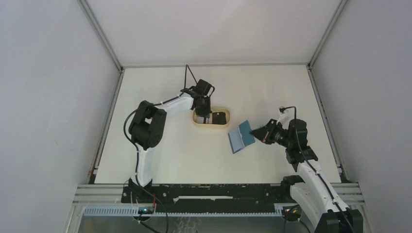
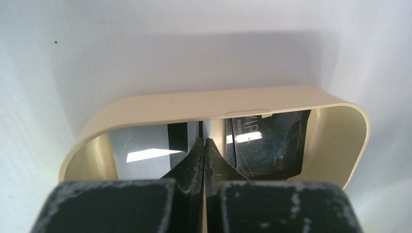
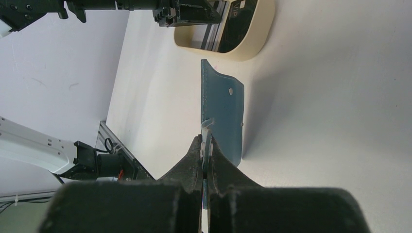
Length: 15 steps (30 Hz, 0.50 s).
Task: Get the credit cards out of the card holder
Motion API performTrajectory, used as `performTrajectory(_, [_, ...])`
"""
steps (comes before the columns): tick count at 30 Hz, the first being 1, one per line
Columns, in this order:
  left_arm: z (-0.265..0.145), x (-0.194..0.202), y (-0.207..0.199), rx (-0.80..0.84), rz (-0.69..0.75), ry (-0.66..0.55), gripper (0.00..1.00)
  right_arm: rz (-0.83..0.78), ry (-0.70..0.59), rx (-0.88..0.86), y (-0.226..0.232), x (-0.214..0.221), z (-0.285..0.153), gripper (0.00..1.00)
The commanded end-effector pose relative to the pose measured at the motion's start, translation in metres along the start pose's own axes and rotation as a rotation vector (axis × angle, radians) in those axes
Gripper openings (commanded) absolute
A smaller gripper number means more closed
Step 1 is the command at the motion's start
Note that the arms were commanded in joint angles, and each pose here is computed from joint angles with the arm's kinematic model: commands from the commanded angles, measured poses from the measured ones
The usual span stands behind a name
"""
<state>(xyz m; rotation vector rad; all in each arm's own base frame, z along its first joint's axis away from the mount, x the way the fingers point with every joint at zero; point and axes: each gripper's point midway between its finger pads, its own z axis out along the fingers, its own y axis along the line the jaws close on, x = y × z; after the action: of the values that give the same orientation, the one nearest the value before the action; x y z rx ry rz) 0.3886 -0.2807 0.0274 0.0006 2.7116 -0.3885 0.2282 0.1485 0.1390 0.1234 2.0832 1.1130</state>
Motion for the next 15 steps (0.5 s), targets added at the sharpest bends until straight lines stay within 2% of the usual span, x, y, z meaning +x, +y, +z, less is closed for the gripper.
performTrajectory(1, [-0.013,-0.014,-0.019,0.041,0.019,-0.048,0.00,-0.040,-0.032,-0.026,0.007,-0.009,0.001,0.01])
performTrajectory(15, [-0.005,-0.003,-0.023,-0.026,0.065,-0.030,0.00,-0.036,-0.026,-0.027,0.006,-0.008,0.002,0.01])
